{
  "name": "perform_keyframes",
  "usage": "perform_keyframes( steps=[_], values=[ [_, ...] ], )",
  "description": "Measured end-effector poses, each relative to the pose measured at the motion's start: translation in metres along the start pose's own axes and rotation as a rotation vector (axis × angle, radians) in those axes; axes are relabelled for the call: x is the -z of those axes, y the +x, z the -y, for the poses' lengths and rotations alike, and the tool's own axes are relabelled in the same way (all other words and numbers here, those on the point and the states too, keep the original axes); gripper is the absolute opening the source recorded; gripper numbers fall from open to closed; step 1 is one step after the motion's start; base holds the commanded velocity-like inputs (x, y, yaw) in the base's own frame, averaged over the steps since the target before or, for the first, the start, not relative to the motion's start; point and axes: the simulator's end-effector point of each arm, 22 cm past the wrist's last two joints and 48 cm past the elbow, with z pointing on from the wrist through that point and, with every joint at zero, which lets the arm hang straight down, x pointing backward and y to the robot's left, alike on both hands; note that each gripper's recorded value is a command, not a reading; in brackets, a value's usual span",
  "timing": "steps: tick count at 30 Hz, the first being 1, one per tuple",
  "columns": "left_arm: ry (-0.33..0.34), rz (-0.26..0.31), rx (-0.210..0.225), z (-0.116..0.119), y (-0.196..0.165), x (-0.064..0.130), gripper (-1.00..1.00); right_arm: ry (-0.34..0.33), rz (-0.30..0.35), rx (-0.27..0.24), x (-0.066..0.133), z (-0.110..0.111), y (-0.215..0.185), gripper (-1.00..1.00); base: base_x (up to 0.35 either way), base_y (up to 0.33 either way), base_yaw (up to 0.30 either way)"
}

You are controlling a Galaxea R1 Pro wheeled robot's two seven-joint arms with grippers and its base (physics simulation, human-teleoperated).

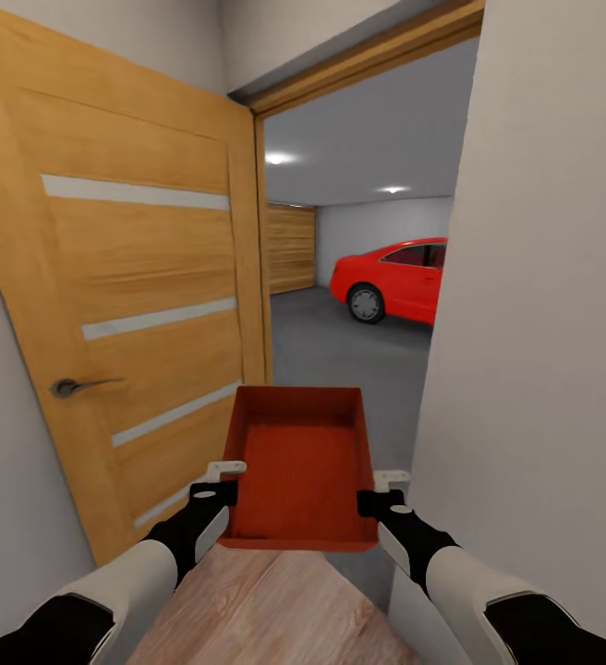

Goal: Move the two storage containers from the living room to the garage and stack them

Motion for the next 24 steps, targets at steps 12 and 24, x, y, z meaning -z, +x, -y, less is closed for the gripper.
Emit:
perform_keyframes(
  steps=[12,24],
  values=[
    [-0.001,-0.001,-0.001,-0.0004,0.0006,-0.0001,-1.0,0.0,-0.001,0.001,0.0001,-0.0004,0.0006,-1.0,0.156,0.293,-0.287],
    [-0.001,-0.002,-0.001,-0.0007,0.0008,0.0,-1.0,0.0,-0.003,0.0,0.0002,-0.0007,0.0009,-1.0,0.21,0.283,-0.05]
  ],
)
